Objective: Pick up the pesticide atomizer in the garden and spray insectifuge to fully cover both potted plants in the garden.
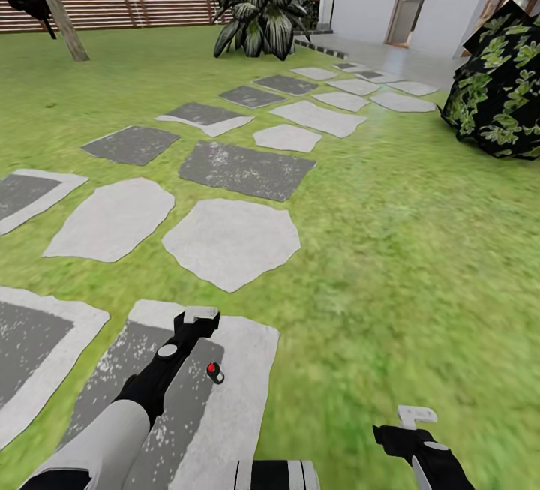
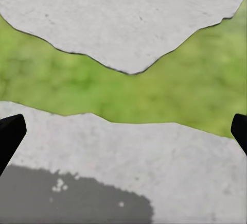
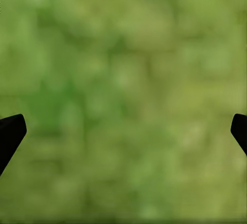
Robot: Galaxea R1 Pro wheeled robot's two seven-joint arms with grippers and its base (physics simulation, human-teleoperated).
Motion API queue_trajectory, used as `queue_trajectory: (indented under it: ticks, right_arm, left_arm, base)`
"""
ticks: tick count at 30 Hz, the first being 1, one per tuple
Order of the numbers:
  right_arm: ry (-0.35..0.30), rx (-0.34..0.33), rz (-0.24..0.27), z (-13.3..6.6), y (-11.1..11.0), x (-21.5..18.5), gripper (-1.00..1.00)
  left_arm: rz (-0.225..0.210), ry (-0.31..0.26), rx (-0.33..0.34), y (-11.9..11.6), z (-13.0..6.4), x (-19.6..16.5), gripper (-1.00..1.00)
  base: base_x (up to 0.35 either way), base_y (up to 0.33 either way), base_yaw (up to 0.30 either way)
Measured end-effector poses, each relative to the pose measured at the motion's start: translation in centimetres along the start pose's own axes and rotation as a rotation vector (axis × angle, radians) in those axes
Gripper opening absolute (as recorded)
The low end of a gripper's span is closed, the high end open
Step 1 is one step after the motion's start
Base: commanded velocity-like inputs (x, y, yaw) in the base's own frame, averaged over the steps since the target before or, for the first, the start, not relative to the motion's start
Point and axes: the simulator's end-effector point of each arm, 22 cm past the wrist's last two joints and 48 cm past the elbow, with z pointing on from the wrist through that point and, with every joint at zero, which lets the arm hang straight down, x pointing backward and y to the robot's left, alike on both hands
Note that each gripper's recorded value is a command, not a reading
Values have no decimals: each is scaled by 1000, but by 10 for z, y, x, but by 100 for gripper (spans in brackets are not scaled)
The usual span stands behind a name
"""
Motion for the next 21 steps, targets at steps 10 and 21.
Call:
queue_trajectory:
  ticks: [10, 21]
  right_arm:
    - [1, 1, -3, 0, 0, 1, 100]
    - [1, 1, -4, 0, 0, 0, 100]
  left_arm:
    - [0, -5, 0, 0, 0, 0, 100]
    - [0, -11, 0, 0, 0, -2, 100]
  base:
    - [-84, 0, 0]
    - [-281, 0, 0]
